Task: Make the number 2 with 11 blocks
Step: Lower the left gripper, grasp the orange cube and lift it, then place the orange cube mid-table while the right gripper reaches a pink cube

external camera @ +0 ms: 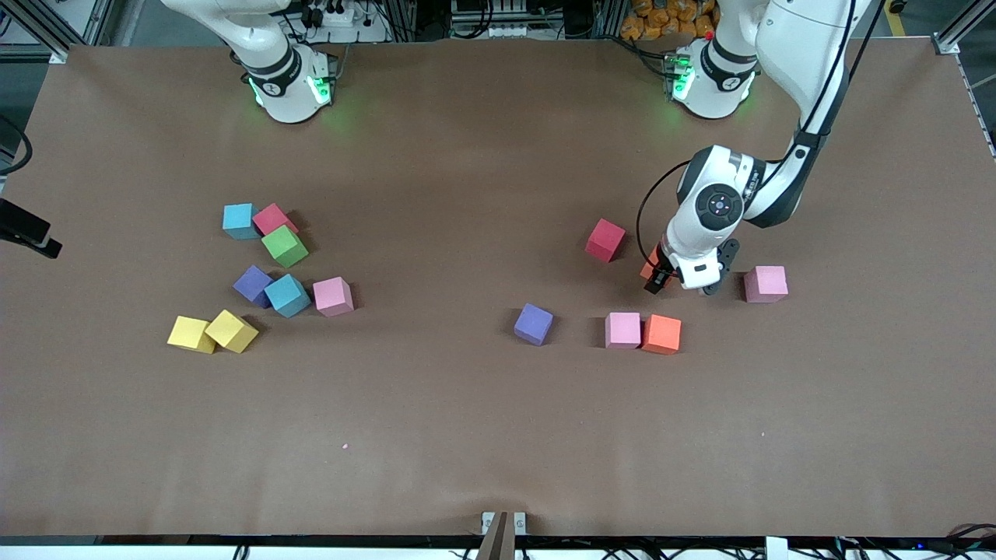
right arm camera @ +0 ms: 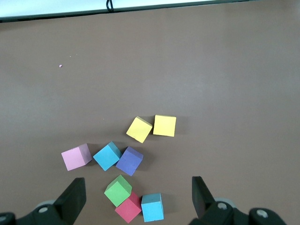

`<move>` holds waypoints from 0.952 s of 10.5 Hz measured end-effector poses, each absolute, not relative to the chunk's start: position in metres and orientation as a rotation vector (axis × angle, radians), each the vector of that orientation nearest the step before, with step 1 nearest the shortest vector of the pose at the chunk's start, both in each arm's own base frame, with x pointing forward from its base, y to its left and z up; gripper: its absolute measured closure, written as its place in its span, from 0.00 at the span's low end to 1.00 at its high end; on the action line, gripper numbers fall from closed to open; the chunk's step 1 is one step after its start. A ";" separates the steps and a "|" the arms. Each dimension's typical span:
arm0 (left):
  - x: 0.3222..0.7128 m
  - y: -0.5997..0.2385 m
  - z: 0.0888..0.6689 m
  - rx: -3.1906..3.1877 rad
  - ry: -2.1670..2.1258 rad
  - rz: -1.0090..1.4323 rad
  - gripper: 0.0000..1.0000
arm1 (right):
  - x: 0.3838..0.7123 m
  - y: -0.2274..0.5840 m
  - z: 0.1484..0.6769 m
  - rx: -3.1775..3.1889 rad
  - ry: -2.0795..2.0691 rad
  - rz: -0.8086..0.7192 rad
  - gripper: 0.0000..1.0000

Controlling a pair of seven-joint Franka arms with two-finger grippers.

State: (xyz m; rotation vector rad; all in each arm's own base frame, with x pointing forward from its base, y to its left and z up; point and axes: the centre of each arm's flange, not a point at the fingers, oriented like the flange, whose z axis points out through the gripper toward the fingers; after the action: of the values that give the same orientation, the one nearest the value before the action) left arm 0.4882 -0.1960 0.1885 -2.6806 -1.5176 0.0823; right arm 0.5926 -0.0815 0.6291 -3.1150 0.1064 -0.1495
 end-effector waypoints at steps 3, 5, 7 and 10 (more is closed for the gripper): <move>0.494 -0.208 0.199 -2.725 -1.475 0.029 0.41 | 0.593 -0.077 0.631 -3.114 0.095 -0.154 0.00; 0.498 -0.228 0.230 -2.804 -1.415 -0.052 0.41 | 0.587 -0.076 0.641 -3.112 0.090 -0.143 0.00; 0.481 -0.275 0.266 -2.904 -1.331 -0.093 0.41 | 0.584 -0.066 0.649 -3.109 0.060 -0.135 0.00; 0.443 -0.348 0.299 -3.023 -1.227 -0.107 0.41 | 0.586 -0.047 0.652 -3.105 0.006 -0.145 0.00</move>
State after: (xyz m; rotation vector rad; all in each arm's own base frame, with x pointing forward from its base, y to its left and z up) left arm 0.4426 -0.3478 0.2992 -3.0226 -1.2271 -0.1068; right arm 0.5855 -0.0467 0.6524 -3.1053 0.0059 -0.1454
